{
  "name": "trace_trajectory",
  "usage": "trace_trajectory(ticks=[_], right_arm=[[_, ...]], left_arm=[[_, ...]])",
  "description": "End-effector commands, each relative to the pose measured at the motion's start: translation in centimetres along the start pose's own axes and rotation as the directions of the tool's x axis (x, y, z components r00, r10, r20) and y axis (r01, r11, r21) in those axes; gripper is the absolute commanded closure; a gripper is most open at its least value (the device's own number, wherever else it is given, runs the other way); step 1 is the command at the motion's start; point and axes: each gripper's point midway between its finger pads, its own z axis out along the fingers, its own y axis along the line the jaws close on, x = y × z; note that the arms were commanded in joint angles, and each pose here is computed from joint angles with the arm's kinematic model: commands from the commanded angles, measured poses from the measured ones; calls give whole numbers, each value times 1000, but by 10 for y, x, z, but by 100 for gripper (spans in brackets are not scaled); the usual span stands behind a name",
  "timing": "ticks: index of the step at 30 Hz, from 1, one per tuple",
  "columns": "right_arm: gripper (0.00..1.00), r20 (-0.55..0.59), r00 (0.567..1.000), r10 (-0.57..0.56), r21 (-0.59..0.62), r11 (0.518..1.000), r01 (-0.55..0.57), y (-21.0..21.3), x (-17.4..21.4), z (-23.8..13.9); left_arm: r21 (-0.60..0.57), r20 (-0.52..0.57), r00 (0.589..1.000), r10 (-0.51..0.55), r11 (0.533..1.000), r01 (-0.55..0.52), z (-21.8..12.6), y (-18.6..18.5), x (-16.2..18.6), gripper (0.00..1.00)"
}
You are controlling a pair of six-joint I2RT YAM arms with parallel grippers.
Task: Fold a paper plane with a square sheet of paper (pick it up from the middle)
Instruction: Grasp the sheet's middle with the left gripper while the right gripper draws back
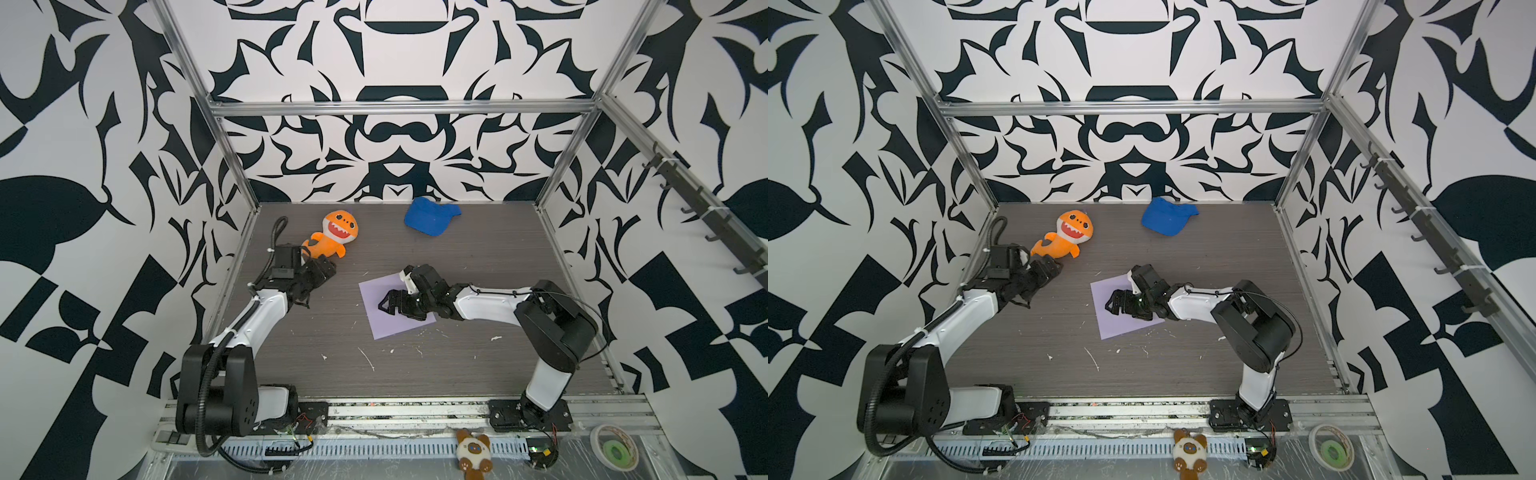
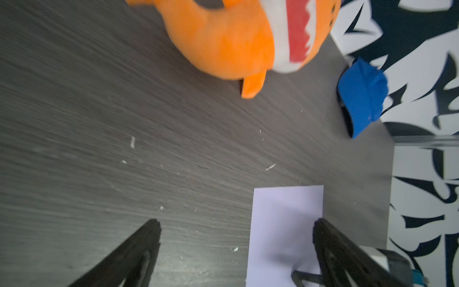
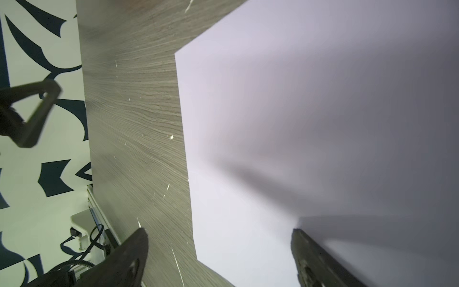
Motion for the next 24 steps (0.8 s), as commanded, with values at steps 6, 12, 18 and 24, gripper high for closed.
trace_trajectory(ticks=[6,12,18,24], right_arm=[[0,210,976,-57,151,988,26,-55,-66,-94],[0,289,948,-135,325,945,36,-97,-87,-143],[0,299,937,-181,455,890,27,-125,-96,-164],[0,308,931,-195,508,861,12,-137,-94,-175]], left_arm=[[-232,-193,981,12,971,-57,25,-36,78,1],[-352,-318,945,70,917,-186,52,-62,125,1],[-429,-391,909,148,844,-322,69,-78,152,0],[-421,-447,887,119,847,-325,86,-85,166,0]])
